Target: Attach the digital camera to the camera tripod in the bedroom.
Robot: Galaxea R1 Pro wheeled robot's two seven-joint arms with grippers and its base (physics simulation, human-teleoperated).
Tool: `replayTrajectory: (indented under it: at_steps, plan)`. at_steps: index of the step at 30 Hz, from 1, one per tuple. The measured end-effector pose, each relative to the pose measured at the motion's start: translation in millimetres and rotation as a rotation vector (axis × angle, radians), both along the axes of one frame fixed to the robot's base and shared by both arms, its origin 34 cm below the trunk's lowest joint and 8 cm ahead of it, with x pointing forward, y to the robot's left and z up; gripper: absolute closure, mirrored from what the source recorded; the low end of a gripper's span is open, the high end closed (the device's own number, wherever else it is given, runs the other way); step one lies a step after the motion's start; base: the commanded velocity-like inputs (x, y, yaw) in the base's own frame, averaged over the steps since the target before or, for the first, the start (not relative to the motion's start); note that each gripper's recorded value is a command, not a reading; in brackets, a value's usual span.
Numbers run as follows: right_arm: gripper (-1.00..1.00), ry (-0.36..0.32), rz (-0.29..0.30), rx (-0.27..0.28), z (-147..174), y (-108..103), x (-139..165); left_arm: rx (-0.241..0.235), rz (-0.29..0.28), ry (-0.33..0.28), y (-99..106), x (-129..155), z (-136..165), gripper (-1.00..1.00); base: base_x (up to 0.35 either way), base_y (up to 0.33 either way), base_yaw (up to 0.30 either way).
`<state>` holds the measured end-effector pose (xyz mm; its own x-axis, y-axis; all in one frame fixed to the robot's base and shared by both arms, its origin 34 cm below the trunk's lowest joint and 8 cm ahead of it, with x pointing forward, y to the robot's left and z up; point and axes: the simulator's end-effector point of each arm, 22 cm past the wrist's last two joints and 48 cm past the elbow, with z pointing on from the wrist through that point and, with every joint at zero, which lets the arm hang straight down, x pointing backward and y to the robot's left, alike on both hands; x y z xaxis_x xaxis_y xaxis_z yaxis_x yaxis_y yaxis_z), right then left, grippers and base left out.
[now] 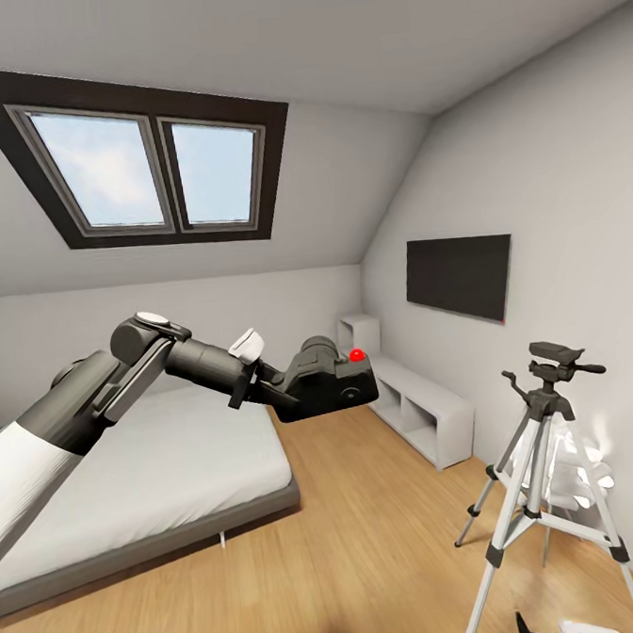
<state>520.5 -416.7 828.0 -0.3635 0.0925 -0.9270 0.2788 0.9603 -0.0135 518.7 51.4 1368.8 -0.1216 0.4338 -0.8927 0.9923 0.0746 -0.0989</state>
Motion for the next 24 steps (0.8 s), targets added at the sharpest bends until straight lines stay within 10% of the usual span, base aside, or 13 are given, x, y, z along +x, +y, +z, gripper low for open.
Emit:
replayTrajectory:
  at_steps: [24]
  plan:
    - [-1.00, 0.578, -0.093, 0.063, -141.3, -6.4, -196.9, 0.012, 0.029, 0.045, 3.5, 4.3, -4.4, 1.00, 0.000, 0.000, 0.000]
